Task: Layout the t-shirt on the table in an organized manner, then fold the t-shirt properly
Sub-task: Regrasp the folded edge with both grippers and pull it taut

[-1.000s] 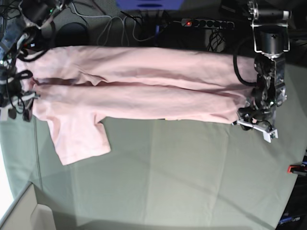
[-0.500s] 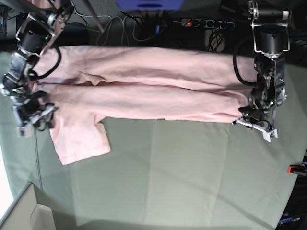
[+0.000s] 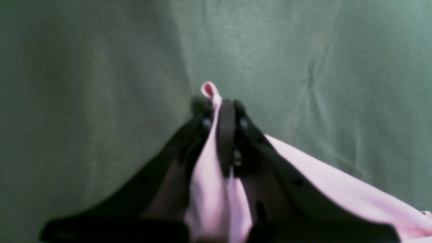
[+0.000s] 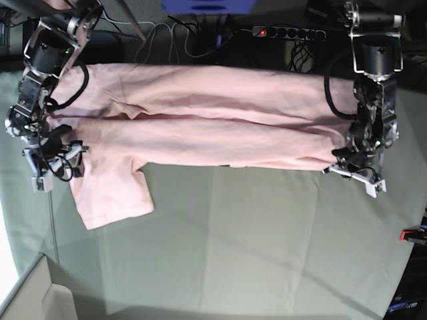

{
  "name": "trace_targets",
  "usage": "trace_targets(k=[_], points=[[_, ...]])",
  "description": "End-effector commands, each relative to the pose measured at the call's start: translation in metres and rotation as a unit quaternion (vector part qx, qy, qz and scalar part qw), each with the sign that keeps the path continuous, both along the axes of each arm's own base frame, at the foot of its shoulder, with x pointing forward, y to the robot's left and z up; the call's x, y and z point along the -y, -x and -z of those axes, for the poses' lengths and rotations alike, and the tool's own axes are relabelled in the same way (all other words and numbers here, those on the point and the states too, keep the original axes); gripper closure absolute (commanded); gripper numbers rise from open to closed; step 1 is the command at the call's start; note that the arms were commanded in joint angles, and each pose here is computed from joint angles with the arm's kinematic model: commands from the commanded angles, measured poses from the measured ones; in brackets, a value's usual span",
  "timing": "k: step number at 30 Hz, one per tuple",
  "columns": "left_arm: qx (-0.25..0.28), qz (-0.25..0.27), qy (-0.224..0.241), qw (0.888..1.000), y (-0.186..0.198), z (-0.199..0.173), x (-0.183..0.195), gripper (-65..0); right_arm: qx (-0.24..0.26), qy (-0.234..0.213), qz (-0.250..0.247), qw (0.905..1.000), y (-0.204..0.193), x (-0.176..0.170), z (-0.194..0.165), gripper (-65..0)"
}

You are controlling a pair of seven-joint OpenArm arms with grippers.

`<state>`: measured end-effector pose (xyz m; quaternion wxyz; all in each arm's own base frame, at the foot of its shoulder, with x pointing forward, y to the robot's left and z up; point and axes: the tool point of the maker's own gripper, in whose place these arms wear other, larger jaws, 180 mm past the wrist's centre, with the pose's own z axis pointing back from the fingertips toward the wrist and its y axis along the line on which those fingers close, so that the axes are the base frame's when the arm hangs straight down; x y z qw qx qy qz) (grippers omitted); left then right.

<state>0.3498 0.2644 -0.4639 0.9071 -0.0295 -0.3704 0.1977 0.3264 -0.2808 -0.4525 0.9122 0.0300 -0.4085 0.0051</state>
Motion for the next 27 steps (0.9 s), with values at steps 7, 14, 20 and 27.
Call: trace_targets(k=[7, 14, 20, 27], points=[[0.029, -0.003, -0.017, 0.999, -0.015, -0.02, -0.016, 0.0, -0.014, 0.004, 0.008, 0.9999, 0.008, 0.025, 0.006, -34.4], [0.03, -0.003, -0.02, 0.999, -0.015, -0.021, -0.019, 0.0, -0.028, 0.001, 0.008, 0.9996, 0.018, 0.025, 0.015, -28.8], [0.029, -0.003, -0.021, 0.999, -0.015, -0.021, -0.019, 0.0, -0.03, -0.002, 0.008, 0.9995, 0.019, 0.022, 0.017, -3.0], [0.074, 0.01, -0.027, 0.997, -0.032, -0.053, -0.012, 0.0, -0.002, 0.013, 0.011, 0.9998, 0.007, 0.031, -0.003, 0.0]])
